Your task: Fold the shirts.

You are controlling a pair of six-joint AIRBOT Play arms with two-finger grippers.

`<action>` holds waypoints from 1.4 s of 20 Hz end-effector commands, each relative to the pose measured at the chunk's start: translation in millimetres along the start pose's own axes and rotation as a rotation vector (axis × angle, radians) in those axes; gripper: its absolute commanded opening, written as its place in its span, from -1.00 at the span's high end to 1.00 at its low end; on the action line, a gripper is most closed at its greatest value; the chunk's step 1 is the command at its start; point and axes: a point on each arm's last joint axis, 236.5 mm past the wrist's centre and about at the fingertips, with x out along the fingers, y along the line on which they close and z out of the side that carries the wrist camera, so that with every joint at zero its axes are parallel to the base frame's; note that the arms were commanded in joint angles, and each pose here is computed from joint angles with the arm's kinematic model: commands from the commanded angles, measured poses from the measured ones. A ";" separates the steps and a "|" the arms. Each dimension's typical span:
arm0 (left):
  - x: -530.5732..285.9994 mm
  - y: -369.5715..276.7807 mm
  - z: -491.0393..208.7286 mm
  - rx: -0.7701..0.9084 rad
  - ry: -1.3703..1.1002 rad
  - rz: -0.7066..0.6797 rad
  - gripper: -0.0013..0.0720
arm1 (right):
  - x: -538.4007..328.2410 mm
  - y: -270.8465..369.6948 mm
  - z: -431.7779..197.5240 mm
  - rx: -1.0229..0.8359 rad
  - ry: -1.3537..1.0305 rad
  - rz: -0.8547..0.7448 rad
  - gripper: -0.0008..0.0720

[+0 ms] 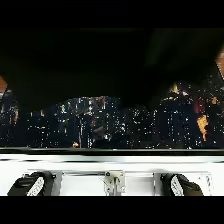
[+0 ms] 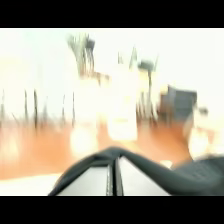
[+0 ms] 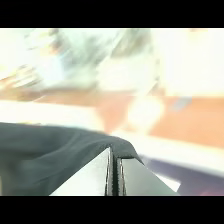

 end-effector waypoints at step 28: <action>39.5 204.4 -543.6 -0.495 0.992 0.461 0.86 | 79.0 -242.0 -471.5 0.545 0.585 -0.614 0.80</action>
